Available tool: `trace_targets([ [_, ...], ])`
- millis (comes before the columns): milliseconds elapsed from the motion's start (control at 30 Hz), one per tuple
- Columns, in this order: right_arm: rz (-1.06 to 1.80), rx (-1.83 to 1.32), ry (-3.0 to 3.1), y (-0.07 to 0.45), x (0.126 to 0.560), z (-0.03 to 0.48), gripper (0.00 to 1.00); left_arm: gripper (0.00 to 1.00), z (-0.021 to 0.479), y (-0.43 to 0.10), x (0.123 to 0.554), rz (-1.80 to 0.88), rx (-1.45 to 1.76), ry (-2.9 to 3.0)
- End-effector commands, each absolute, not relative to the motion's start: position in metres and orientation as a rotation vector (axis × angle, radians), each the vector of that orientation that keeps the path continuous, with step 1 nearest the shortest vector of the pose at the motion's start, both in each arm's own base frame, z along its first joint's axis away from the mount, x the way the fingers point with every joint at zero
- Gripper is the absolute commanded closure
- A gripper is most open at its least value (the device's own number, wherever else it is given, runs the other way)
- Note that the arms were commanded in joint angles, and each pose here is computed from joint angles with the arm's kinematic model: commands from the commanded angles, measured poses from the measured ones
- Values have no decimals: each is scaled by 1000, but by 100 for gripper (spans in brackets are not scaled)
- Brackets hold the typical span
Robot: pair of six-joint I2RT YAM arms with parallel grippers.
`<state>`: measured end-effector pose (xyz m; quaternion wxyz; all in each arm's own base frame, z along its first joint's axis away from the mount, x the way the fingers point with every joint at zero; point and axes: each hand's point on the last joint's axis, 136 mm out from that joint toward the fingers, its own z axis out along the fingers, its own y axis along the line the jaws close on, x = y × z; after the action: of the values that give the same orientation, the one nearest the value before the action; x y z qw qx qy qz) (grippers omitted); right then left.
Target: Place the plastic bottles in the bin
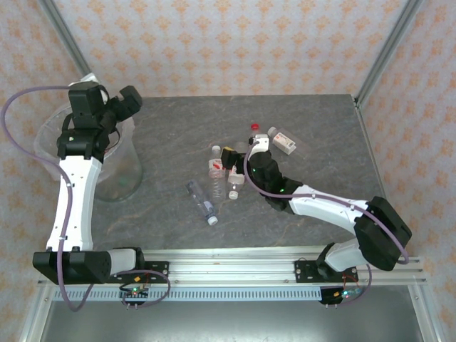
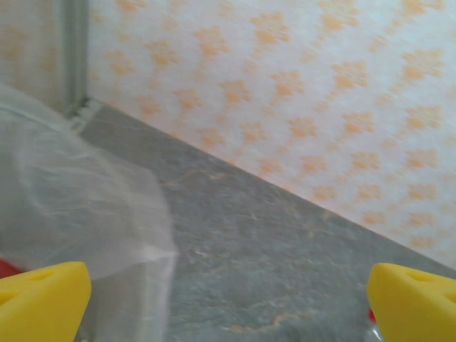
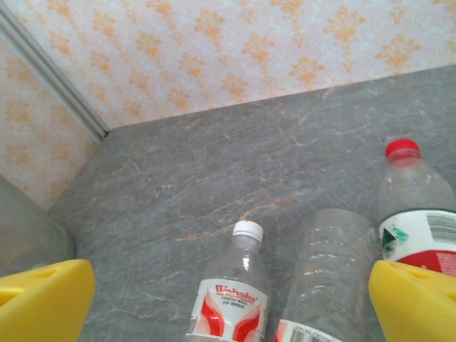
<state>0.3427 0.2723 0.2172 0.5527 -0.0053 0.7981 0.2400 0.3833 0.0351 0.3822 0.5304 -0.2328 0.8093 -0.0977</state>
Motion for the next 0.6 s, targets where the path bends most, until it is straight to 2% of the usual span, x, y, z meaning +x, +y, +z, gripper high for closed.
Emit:
trace_targets([
  [0,532,79,1924,253,343,207,1,0,401,-2,386,-371,-387,1903],
  [300,492,217,1989,218,349,187,1,0,396,-76,385,-544,-153,1938],
  [567,224,198,2078,169,350,173,1,0,376,-122,380,-646,-18,2002],
])
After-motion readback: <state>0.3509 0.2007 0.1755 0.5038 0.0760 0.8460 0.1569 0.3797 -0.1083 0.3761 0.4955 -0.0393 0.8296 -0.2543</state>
